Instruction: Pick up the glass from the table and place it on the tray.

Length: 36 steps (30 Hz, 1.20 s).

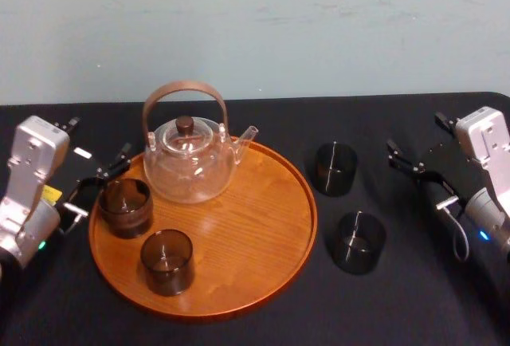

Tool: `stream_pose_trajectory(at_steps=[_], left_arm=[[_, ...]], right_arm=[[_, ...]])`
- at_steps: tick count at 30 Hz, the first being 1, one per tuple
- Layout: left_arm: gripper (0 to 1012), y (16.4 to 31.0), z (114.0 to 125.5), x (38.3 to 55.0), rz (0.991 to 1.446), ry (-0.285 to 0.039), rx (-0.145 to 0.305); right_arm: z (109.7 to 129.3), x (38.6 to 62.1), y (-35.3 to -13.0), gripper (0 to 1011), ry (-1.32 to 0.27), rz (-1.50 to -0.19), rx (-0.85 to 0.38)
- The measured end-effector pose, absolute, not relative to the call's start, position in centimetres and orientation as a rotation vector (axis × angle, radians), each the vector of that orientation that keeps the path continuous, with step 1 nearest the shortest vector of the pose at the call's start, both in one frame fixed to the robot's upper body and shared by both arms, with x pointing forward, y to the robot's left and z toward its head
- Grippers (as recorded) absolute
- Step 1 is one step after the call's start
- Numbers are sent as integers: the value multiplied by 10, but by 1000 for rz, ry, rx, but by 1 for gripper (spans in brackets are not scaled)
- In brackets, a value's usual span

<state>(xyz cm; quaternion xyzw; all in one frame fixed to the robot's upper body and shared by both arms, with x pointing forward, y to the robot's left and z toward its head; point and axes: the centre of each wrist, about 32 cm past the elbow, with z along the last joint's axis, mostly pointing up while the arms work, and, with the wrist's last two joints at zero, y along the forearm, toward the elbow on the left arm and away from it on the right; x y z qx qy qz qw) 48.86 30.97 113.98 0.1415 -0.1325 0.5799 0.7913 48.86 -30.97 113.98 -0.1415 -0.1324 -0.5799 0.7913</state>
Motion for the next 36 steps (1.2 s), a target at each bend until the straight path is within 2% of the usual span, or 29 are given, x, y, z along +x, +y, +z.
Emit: stream_pose_trajectory(at_steps=[36], left_arm=[[1001,310,1140,489,1248,-285,304]], right_arm=[[1140,489,-310,1002,-285,-1248,-304]])
